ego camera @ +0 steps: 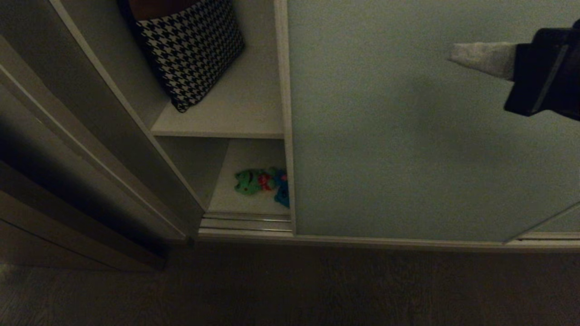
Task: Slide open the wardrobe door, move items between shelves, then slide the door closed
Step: Close the door
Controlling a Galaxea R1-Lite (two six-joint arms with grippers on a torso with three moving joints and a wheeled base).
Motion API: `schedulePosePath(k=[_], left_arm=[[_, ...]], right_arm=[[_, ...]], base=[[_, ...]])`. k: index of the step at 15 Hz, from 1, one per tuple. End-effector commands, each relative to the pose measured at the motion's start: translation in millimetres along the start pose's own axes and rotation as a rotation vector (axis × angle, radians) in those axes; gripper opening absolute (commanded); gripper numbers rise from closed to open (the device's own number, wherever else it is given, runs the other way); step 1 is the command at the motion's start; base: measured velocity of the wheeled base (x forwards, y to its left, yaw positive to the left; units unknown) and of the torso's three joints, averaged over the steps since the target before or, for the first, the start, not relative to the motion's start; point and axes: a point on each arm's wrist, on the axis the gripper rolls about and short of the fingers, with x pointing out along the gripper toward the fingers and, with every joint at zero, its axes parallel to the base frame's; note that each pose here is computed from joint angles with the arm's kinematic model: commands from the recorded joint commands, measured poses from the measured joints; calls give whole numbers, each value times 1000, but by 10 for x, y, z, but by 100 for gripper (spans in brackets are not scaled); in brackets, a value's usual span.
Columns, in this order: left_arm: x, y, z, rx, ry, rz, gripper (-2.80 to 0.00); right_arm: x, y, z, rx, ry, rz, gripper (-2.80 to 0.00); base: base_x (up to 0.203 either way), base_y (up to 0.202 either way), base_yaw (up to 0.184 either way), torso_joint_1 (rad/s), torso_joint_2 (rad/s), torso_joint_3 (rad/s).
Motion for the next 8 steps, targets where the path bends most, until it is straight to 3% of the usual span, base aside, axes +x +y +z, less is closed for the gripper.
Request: schedulePosePath(k=[1, 5, 8], left_arm=[[0, 0, 3, 0, 0, 0, -280], [1, 0, 0, 0, 1, 0, -280], [1, 0, 0, 0, 1, 0, -280]], right_arm=[[-260, -225, 112, -3, -24, -97, -280], [-624, -703, 13, -54, 134, -408, -280], [-991, -922, -161, -52, 275, -664, -280]], base=[[0, 0, 0, 0, 0, 0], [0, 0, 0, 0, 0, 0], [0, 0, 0, 0, 0, 0]])
